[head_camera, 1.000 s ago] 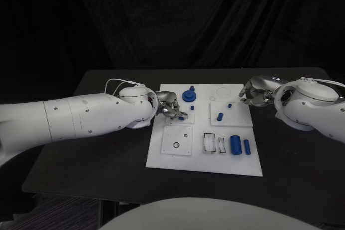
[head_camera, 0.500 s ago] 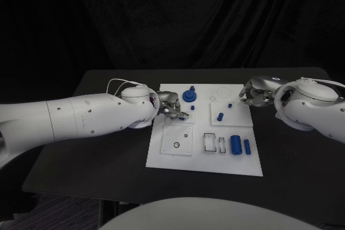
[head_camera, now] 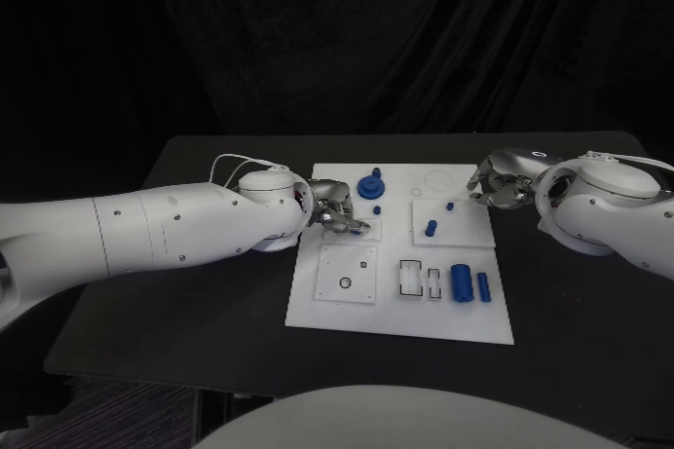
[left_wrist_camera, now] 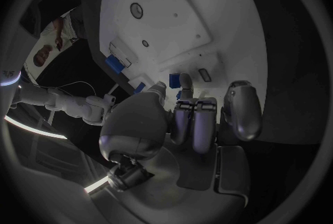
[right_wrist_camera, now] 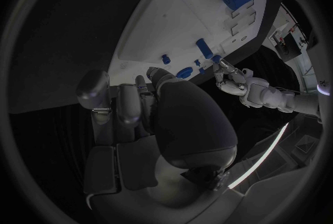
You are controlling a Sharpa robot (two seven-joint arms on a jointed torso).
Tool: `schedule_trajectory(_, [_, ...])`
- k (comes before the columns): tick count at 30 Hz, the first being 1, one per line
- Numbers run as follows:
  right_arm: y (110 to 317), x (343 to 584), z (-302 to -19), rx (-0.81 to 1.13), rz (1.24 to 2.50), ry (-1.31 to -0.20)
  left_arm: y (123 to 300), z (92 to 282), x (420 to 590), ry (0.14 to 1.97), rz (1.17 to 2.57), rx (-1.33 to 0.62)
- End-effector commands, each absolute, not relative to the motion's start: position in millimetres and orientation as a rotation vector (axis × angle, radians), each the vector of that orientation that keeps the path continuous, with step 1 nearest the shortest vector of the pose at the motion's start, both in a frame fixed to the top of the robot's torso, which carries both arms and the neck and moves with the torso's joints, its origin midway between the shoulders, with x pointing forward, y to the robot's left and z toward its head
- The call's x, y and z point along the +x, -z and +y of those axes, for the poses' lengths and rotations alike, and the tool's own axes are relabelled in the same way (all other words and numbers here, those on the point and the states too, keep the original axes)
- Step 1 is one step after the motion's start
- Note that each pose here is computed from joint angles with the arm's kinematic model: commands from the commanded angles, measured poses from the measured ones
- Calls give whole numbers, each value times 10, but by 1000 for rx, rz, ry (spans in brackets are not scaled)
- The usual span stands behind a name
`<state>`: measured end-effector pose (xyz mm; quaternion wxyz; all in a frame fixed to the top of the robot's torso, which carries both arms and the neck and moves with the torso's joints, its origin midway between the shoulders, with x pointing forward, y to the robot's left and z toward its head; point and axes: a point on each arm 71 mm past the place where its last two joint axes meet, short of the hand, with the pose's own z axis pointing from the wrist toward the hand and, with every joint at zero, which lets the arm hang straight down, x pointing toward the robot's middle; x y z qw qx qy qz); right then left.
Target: Assemble the parts on the task board
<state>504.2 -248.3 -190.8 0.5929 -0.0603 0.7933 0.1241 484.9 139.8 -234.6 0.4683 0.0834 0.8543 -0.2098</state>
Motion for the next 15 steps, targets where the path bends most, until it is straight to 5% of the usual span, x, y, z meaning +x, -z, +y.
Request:
schedule_trajectory(1, [1926,5038,-2492,-136,1856,-272,2360,1372,4841,516,2108,217])
schedule_trajectory(15, [1929,5036,-2490,-137,1859,-271,2395,1357,4841,493,2142,231])
